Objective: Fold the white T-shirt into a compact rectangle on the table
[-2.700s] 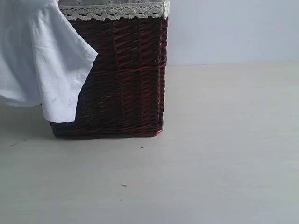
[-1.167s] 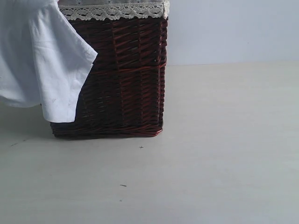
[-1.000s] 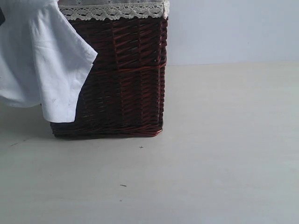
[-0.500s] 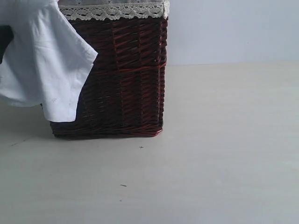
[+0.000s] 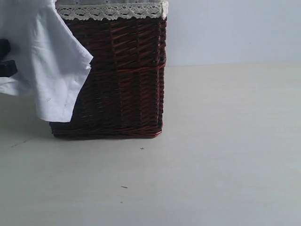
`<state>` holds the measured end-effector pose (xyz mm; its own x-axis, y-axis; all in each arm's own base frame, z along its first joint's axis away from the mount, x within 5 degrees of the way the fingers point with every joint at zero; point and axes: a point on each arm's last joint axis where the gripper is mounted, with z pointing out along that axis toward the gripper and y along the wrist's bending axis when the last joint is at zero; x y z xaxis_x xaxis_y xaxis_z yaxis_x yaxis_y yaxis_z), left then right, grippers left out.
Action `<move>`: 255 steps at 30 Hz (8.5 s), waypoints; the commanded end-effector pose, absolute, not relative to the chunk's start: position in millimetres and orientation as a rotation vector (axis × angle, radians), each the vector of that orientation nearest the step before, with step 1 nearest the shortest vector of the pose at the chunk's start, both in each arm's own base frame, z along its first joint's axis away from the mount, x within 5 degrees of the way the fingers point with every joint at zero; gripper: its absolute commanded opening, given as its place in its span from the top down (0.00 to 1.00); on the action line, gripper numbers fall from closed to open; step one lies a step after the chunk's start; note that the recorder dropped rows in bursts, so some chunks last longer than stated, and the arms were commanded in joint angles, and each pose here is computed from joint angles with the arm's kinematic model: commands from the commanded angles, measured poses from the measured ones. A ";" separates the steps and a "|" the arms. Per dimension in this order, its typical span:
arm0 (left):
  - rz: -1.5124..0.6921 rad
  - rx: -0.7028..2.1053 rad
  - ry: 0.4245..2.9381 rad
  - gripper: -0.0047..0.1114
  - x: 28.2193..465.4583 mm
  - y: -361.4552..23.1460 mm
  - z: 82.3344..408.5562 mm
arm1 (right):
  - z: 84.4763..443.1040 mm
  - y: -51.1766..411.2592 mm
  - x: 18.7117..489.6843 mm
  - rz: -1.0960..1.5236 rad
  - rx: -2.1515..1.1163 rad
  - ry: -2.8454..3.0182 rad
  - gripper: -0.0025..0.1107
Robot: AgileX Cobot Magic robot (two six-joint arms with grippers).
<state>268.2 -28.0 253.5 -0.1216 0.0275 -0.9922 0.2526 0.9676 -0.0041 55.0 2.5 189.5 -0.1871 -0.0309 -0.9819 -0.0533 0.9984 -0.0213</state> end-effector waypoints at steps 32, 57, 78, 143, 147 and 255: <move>-0.324 0.344 0.462 0.96 174.7 -40.1 574.6 | 188.2 2.2 54.8 0.008 -0.068 1.758 0.98; -0.405 0.662 0.565 0.96 74.2 -62.3 595.0 | 188.2 2.2 54.8 0.008 -0.068 1.758 0.98; -0.877 0.615 1.581 0.96 167.3 -78.4 362.7 | 188.2 2.2 54.8 0.008 -0.068 1.758 0.98; -0.999 0.819 2.033 0.37 223.5 -181.3 277.5 | 188.2 2.2 54.8 0.008 -0.068 1.758 0.98; -1.036 0.821 1.967 0.37 217.1 -166.5 296.9 | 188.2 2.2 54.8 0.008 -0.068 1.758 0.98; -0.497 0.222 1.088 0.96 10.6 -9.1 334.1 | 178.6 161.4 210.0 0.096 -1.495 2.615 0.93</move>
